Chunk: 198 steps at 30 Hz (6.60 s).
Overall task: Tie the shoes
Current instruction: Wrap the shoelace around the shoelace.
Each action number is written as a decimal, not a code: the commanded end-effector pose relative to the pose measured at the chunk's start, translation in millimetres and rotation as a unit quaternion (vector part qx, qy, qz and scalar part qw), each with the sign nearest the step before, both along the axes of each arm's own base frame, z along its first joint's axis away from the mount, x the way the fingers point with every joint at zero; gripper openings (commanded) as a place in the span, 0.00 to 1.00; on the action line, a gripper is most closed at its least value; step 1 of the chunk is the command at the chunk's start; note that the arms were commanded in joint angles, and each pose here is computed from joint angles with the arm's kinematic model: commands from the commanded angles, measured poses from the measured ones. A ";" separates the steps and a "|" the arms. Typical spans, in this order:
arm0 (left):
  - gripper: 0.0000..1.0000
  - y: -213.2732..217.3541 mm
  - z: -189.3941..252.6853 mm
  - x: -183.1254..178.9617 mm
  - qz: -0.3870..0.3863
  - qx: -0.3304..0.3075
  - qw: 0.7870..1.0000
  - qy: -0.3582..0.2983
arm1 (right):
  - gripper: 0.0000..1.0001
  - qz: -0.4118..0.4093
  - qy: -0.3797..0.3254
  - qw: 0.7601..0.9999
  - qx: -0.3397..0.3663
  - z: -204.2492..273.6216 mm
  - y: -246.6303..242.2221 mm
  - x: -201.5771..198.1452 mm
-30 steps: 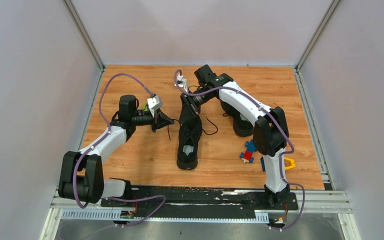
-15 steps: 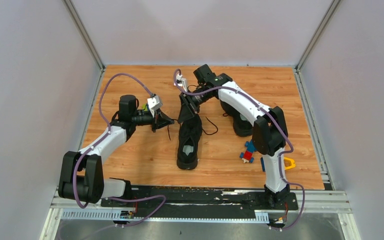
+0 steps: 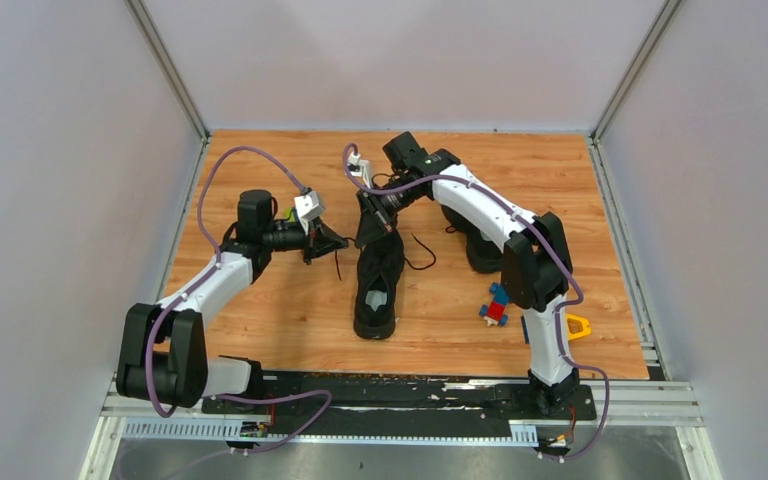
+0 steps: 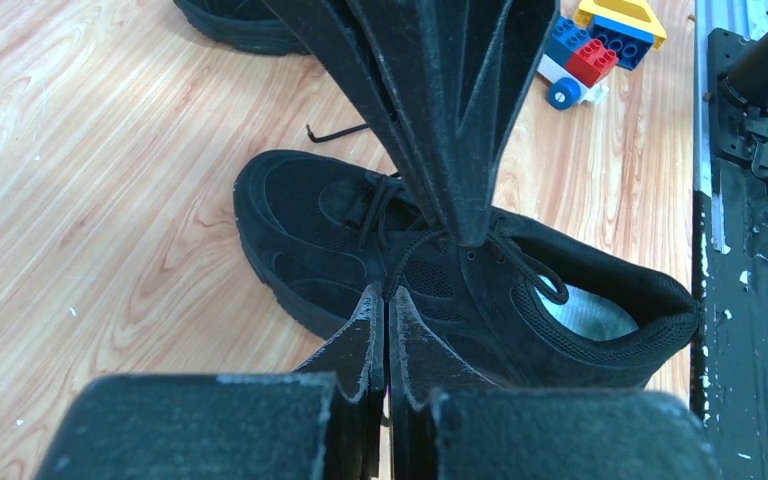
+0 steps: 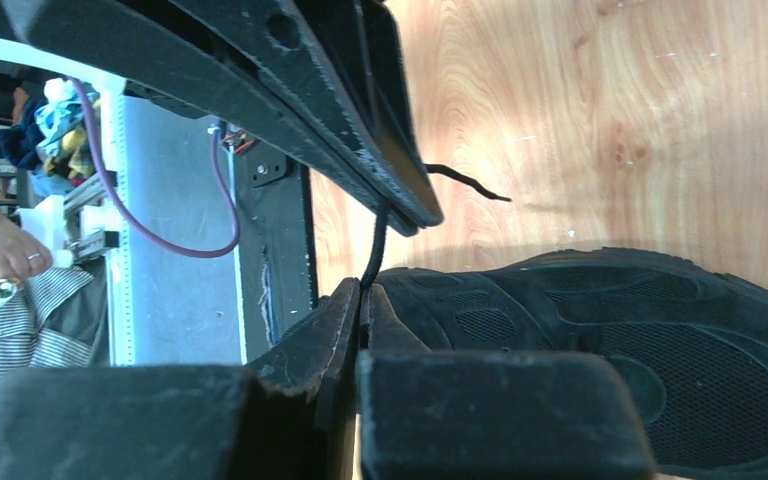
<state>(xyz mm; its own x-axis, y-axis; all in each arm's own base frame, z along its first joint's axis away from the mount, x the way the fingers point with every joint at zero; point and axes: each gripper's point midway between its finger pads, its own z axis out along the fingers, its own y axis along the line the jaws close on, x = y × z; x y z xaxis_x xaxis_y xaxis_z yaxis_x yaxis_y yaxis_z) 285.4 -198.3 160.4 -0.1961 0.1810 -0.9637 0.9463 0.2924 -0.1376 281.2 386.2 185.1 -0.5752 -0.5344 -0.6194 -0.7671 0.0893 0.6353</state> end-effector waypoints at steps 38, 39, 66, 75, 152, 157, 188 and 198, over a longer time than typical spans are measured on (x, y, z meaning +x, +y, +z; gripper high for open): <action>0.43 -49.7 -19.2 -8.8 -0.039 0.056 0.998 -0.001 | 0.00 -0.086 -0.291 0.949 -0.083 50.4 -49.7 75.7; 0.45 -43.8 -10.6 -1.8 -0.029 0.053 0.998 -0.007 | 0.00 -0.085 -0.292 0.949 -0.084 49.7 -50.5 75.9; 0.76 -58.1 44.2 39.7 0.108 -0.084 0.990 -0.045 | 0.00 -0.103 -0.257 0.957 -0.092 46.2 -45.3 78.2; 0.73 -88.2 45.1 27.2 0.016 -0.091 0.996 0.003 | 0.00 -0.111 -0.261 0.954 -0.094 48.3 -45.0 82.6; 0.00 -58.3 -40.6 7.8 0.003 0.007 0.999 0.033 | 0.02 -0.103 -0.224 0.964 -0.098 29.3 -55.6 75.7; 0.00 -55.7 -43.4 5.2 0.021 0.005 0.998 0.055 | 0.22 -0.138 -0.168 0.972 -0.089 20.4 -87.8 91.0; 0.00 -47.0 -43.8 5.5 0.087 -0.009 0.993 0.085 | 0.35 -0.098 -0.217 0.923 -0.301 -138.1 -127.5 129.4; 0.00 -48.8 -47.2 7.2 0.085 -0.006 0.993 0.083 | 0.38 -0.104 -0.234 0.920 -0.296 -118.0 -125.3 134.3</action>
